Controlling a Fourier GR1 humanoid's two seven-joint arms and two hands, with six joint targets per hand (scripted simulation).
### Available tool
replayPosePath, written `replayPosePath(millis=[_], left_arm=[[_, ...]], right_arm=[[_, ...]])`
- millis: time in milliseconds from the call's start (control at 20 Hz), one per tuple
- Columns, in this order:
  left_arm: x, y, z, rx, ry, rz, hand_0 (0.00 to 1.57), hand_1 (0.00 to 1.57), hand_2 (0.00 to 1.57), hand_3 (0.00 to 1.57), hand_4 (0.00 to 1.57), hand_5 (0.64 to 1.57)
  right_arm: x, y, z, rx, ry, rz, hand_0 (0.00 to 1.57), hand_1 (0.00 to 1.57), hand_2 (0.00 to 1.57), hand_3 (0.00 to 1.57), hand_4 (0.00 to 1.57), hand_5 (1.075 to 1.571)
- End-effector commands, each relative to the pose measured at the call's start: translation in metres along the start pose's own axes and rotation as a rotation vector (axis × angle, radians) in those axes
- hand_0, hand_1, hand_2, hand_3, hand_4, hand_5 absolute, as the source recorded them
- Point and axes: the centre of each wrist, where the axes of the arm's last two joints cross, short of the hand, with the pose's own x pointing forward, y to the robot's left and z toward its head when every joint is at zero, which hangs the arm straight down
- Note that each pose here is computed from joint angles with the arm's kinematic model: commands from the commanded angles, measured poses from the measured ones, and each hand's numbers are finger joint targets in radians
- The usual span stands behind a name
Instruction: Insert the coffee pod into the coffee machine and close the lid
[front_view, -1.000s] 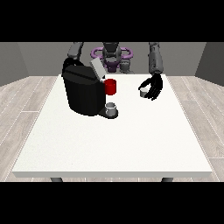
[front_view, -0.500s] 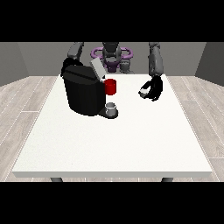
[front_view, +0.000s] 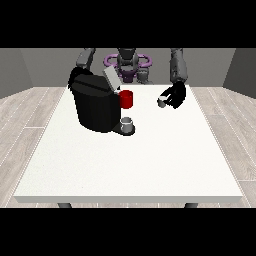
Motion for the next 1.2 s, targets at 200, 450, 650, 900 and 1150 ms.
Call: replayPosePath(millis=[200, 450, 650, 900, 1150], left_arm=[[0.065, 0.058, -0.040, -0.009, -0.119, -0.010, 1.24, 1.24, 1.33, 1.32, 0.53, 1.571], [0.100, 0.057, -0.048, -0.079, -0.207, -0.011, 1.25, 1.25, 1.33, 1.29, 0.56, 1.571], [0.107, 0.077, -0.055, 0.000, -0.170, 0.005, 1.25, 1.25, 1.33, 1.28, 0.54, 1.571], [0.116, 0.142, -0.058, 0.104, -0.179, -0.023, 1.26, 1.26, 1.33, 1.28, 0.54, 1.571], [0.120, 0.176, -0.059, 0.201, -0.153, 0.059, 1.27, 1.27, 1.31, 1.24, 0.51, 1.571]], right_arm=[[-0.009, 0.001, -0.010, -0.013, 0.034, 0.021, 0.00, 0.00, 0.00, 0.00, 0.49, 1.571], [-0.015, -0.020, -0.017, -0.023, 0.091, 0.031, 0.00, 0.00, 0.00, 0.00, 0.44, 1.571], [-0.019, 0.008, -0.006, 0.039, 0.022, 0.000, 0.00, 0.00, 0.00, 0.00, 0.49, 1.571], [0.006, 0.036, -0.013, 0.087, -0.041, -0.013, 0.00, 0.00, 0.00, 0.00, 0.50, 1.571], [0.041, 0.043, -0.024, 0.152, -0.130, -0.032, 0.00, 0.00, 0.00, 0.00, 0.52, 1.571]])
